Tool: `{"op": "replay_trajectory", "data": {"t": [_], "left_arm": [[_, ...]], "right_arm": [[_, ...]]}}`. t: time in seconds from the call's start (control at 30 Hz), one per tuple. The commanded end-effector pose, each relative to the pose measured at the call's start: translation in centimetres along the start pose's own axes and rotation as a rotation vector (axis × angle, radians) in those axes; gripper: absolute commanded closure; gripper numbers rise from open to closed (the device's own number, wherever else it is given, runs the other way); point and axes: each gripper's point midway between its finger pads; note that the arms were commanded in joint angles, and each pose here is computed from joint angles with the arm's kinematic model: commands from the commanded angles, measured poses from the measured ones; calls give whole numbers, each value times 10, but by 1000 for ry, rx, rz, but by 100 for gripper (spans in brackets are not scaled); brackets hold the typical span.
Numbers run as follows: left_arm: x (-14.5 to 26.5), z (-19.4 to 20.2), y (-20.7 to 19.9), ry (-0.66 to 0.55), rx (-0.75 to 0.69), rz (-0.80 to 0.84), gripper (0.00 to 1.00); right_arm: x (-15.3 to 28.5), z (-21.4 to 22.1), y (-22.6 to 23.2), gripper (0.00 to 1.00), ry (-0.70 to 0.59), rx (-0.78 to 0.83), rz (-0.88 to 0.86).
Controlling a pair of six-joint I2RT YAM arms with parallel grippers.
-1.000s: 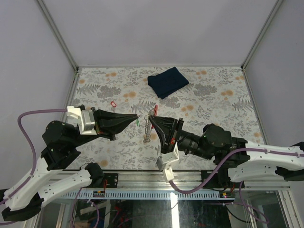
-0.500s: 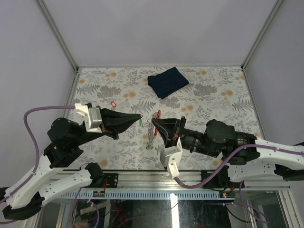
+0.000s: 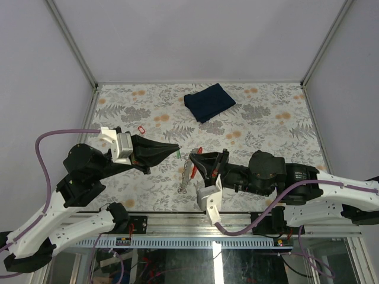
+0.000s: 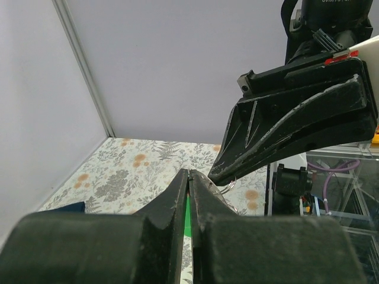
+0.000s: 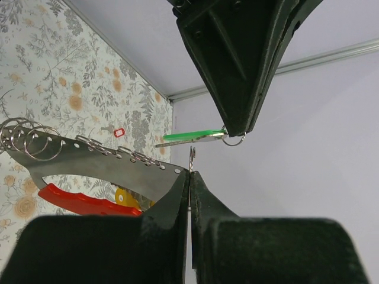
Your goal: Put the keys on the keyring
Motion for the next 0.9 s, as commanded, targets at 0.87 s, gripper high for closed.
{"op": "replay_trajectory", "data": {"t": [0.87], "left_arm": [[4,-13,3,0,-37,3,100]], "right_arm": [[5,-1,-22,100,182,-21,-28]]}}
Point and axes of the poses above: each gripper's point midway between its finger pads, its own x axis back along the fingers, its own y axis along the line the jaws close on, z = x × y, and after that the axes turned 12 degrees about -x, right-handed
